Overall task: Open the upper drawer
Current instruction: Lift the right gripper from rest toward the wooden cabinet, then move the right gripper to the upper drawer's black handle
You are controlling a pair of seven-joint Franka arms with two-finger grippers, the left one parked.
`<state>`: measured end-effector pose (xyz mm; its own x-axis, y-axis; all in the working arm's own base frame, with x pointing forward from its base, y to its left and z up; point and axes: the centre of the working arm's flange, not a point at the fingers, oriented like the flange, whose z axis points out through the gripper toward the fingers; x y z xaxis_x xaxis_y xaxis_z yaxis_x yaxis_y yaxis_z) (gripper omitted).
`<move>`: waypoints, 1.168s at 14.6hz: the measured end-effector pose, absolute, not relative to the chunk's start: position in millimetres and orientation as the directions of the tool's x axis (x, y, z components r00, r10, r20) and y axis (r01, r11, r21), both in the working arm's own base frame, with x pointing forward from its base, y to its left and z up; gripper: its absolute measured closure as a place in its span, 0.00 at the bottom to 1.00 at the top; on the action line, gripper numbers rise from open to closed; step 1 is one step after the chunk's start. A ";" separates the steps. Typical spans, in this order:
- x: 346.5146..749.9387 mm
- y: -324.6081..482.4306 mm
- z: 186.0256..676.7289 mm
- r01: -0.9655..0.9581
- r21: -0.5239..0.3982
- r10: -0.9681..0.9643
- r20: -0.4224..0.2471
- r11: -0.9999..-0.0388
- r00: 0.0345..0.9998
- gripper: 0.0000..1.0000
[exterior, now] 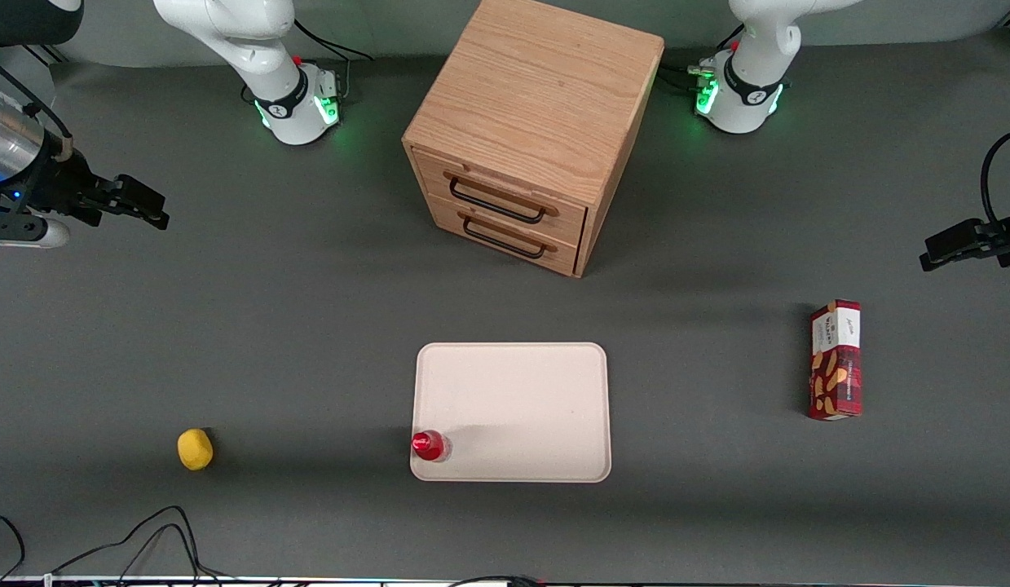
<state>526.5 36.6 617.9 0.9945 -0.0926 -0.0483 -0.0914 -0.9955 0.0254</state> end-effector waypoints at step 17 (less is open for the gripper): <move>502.0 239.7 595.8 0.287 -0.010 0.287 -0.042 -0.958 0.957 0.00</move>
